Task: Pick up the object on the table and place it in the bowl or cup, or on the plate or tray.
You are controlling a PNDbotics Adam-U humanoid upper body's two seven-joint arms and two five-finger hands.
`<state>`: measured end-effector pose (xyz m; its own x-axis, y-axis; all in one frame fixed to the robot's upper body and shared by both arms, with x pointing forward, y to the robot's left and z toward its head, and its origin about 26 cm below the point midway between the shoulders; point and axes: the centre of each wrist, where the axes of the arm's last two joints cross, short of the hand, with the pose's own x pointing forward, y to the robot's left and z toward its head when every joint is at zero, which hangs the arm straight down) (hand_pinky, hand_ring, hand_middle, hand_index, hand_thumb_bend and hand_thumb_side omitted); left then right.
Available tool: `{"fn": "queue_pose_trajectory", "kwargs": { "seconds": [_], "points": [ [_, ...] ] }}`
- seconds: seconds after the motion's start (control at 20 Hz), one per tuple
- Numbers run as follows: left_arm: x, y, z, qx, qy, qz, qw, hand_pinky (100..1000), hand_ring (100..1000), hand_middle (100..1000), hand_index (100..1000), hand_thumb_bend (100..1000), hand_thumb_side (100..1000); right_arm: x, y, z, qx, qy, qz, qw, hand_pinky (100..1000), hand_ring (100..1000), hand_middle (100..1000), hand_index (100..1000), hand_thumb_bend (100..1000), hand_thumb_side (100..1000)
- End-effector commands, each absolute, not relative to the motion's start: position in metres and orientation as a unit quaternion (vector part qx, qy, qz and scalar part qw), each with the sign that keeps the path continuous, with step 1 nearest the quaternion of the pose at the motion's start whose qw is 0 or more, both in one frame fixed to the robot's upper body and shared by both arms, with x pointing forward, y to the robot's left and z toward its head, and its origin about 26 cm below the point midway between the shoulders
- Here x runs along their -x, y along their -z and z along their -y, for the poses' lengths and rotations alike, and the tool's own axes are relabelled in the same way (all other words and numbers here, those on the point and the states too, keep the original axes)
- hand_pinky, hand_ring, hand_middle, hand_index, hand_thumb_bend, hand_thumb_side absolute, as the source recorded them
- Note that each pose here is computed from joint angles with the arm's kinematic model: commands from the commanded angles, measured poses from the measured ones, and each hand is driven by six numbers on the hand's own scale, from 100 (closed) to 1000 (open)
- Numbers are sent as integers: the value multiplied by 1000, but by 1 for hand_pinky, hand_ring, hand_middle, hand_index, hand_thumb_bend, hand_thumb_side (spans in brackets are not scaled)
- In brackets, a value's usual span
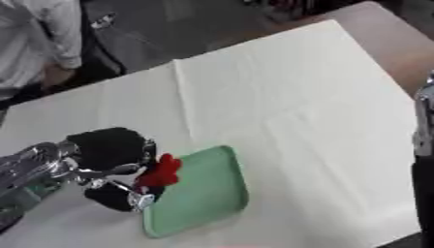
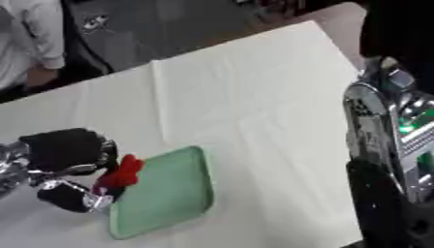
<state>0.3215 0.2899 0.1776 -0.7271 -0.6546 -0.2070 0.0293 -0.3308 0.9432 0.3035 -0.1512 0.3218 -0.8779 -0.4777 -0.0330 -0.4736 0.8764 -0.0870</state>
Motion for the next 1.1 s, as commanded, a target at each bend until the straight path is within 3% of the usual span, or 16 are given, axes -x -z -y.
{"fn": "queue_pose_trajectory", "kwargs": {
  "seconds": [0.05,0.25,0.35,1.1],
  "points": [
    [-323,-185,-295,-314,747,548,209,100,100,312,493,100,720,-300,-330,151,247,41,-967,43,239,362,404,489,100,451],
    [-323,-189,-294,-331,724,578,179,140,130,373,543,116,725,-300,-330,151,247,41,-967,43,239,363,405,489,100,451],
    [-323,-191,-293,-338,715,591,162,212,208,442,582,202,762,-300,-330,151,247,41,-967,43,239,363,405,489,100,451],
    [-326,-196,-292,-339,708,605,130,369,392,554,648,355,860,-300,-330,150,248,40,-967,43,239,364,407,489,100,451]
  ]
}}
